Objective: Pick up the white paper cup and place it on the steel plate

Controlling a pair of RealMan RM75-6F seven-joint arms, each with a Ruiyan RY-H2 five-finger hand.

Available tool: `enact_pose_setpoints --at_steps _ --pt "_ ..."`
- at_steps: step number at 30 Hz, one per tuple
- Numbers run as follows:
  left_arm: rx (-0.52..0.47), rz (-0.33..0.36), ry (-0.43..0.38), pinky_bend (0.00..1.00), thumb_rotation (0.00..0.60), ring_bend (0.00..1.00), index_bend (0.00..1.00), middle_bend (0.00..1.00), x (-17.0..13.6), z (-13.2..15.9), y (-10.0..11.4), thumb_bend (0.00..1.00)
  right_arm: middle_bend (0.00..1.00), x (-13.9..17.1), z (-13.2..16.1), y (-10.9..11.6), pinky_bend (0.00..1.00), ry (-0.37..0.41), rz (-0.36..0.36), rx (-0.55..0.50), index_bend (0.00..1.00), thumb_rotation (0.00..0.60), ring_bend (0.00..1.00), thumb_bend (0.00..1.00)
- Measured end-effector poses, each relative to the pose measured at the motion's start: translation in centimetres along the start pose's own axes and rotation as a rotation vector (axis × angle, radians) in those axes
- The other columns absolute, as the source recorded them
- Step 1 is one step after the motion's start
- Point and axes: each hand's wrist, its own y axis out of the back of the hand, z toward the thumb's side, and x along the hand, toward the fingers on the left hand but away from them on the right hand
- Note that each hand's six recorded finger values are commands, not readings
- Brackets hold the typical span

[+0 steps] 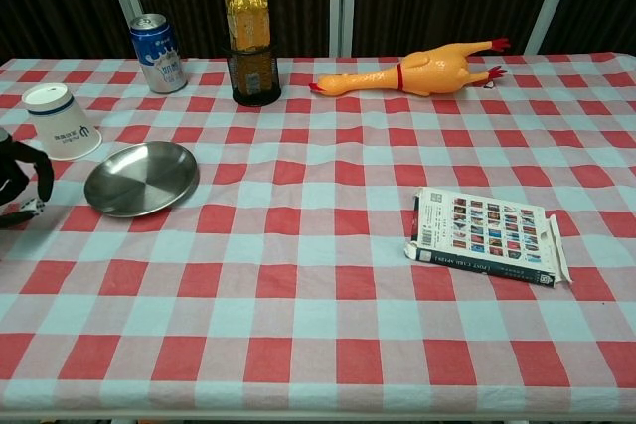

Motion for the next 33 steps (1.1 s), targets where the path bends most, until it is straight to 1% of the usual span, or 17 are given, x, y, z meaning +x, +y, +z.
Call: enact_pose_setpoints --at_steps 2,6,14,16,19,20,23,27,30,33 --pt "0.011 0.010 -0.016 0.82 0.600 0.76 0.55 0.79 0.9 0.8 0.6 0.38 0.16 0.0 0.0 0.0 0.03 0.000 0.001 -0.002 0.12 0.600 0.00 0.16" --pt "0.040 0.001 -0.027 0.82 0.600 0.76 0.54 0.79 2.5 2.0 0.9 0.38 0.16 0.2 -0.2 0.2 0.03 -0.003 -0.006 -0.001 0.12 0.600 0.00 0.16" --pt "0.057 -0.014 -0.019 0.82 0.600 0.76 0.49 0.78 5.5 4.4 1.0 0.37 0.16 0.6 -0.6 0.2 0.03 -0.015 -0.009 -0.007 0.12 0.600 0.00 0.16" --pt "0.061 -0.014 -0.015 0.82 0.600 0.75 0.46 0.77 5.9 4.8 0.9 0.35 0.16 0.7 -0.6 0.2 0.03 -0.014 -0.009 -0.008 0.12 0.600 0.00 0.16" --pt "0.067 -0.002 -0.006 0.82 0.600 0.75 0.39 0.75 6.3 5.1 0.9 0.27 0.16 0.7 -0.7 0.3 0.03 -0.014 -0.010 -0.007 0.12 0.600 0.00 0.16" --pt "0.070 0.007 -0.002 0.82 0.600 0.75 0.36 0.74 6.3 5.2 1.0 0.24 0.15 0.7 -0.7 0.3 0.03 -0.014 -0.011 -0.007 0.12 0.600 0.00 0.16" --pt "0.075 0.037 0.005 0.82 0.600 0.73 0.32 0.72 6.1 5.4 1.4 0.21 0.15 0.7 -0.6 0.4 0.03 -0.013 -0.013 -0.005 0.12 0.600 0.00 0.16" --pt "0.057 0.086 0.015 0.82 0.600 0.69 0.31 0.68 5.1 5.1 2.3 0.19 0.16 0.7 -0.6 0.5 0.03 -0.010 -0.014 -0.003 0.12 0.600 0.00 0.16" --pt "0.036 0.132 0.050 0.82 0.600 0.67 0.33 0.65 3.7 3.7 3.5 0.19 0.16 0.7 -0.6 0.6 0.03 -0.010 -0.018 0.002 0.12 0.600 0.00 0.16" --pt "-0.018 0.162 0.112 0.78 0.600 0.62 0.35 0.61 2.2 1.3 4.6 0.19 0.16 0.8 -0.7 0.6 0.03 -0.010 -0.016 0.003 0.12 0.600 0.00 0.16"
